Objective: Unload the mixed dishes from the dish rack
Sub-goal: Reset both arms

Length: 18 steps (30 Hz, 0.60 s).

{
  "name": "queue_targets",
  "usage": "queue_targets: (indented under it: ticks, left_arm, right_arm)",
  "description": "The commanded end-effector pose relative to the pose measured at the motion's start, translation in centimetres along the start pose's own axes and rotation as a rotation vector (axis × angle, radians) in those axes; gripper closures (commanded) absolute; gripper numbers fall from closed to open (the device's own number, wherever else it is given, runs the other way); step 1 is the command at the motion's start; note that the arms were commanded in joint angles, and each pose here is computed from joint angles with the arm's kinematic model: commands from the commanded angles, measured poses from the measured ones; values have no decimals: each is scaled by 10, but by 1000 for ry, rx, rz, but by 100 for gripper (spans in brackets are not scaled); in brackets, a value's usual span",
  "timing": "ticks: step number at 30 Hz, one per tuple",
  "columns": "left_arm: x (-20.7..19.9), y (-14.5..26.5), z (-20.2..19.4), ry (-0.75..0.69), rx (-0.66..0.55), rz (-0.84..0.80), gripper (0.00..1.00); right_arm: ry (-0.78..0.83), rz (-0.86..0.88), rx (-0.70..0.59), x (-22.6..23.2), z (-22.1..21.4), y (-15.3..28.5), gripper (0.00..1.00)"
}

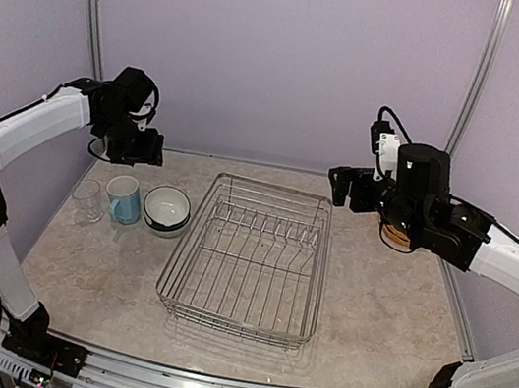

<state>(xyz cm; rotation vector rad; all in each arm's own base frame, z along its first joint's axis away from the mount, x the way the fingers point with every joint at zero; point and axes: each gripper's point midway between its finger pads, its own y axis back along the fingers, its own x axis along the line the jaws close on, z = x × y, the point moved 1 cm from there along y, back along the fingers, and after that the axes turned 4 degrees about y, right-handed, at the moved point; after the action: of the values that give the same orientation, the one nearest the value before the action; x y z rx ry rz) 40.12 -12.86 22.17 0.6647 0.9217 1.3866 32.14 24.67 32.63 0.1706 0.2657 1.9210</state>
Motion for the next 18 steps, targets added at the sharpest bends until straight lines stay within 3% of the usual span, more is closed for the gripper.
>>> queue_targets:
  ticks: [1, 7, 11, 18]
  left_arm:
    - [-15, 37, 16, -10, -151, -123, 26]
    - [-30, 120, 32, -58, -445, -333, 13]
    - [-27, 204, 37, -74, -677, -431, 6]
    - [-20, 316, 28, -105, -901, -537, 1]
  right_arm:
    - [-82, -155, -22, -43, 11, 24, 0]
    - [-101, -190, -110, -66, 41, 67, 0]
    - [-117, -177, -205, -78, 73, 102, 0]
    - [-116, -88, -384, -87, 123, 164, 0]
